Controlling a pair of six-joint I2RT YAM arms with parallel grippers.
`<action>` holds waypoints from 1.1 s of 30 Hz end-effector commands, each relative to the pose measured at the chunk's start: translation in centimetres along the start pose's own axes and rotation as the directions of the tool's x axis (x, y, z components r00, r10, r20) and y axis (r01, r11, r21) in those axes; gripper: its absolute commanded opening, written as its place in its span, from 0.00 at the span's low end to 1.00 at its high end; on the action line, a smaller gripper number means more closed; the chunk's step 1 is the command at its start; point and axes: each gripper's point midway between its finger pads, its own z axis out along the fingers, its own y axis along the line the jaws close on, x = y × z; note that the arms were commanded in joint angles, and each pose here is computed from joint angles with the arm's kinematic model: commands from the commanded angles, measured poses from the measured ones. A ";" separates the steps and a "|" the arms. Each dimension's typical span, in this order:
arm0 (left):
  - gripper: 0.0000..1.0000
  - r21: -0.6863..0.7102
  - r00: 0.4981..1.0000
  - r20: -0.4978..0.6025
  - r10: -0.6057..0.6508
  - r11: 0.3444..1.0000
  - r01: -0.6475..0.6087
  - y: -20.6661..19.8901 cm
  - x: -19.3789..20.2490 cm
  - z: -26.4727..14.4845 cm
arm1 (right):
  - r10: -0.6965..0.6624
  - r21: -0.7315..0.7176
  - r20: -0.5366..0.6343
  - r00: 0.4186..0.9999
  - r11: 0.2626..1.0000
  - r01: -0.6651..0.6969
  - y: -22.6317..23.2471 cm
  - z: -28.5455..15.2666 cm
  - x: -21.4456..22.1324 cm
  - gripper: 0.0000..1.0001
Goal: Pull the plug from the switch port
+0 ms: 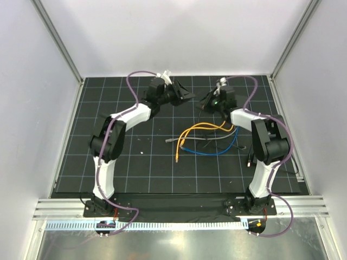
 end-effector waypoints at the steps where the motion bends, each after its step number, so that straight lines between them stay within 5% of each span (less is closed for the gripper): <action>1: 0.53 0.010 0.970 0.185 0.156 0.987 -0.160 -6.1 -4.3 -4.6 | 0.124 -0.201 0.285 0.950 0.977 -0.067 4.8 -0.9 -9.0 0.01; 3: 0.59 -0.084 0.957 0.207 0.204 0.978 -0.191 -4.5 -4.5 -5.9 | 0.151 -0.205 0.295 0.944 0.974 -0.092 4.0 -0.4 -9.9 0.01; 7: 0.55 -0.131 0.957 0.177 0.231 0.969 -0.210 -4.0 -4.3 -6.6 | 0.218 -0.199 0.421 0.880 0.969 -0.145 1.8 -0.3 -12.0 0.01; 11: 0.49 -0.103 0.965 0.173 0.196 0.978 -0.180 -3.8 -2.9 -6.7 | 0.359 -0.318 0.579 0.732 0.926 -0.202 0.5 -0.4 -15.5 0.01; 17: 0.52 -0.222 0.961 0.195 0.195 0.963 -0.150 -0.2 -1.5 -8.5 | 0.591 -0.460 0.612 0.525 0.806 -0.372 -1.5 -0.3 -19.1 0.01; 27: 0.50 -0.194 0.974 0.156 0.165 0.972 -0.133 1.5 -0.5 -6.9 | 0.582 -0.517 0.644 0.497 0.810 -0.278 1.5 1.7 -24.9 0.01; 33: 0.47 -0.218 0.975 0.151 0.162 0.968 -0.127 1.8 -0.1 -8.1 | 0.547 -0.556 0.632 0.549 0.814 -0.170 4.7 4.2 -26.9 0.01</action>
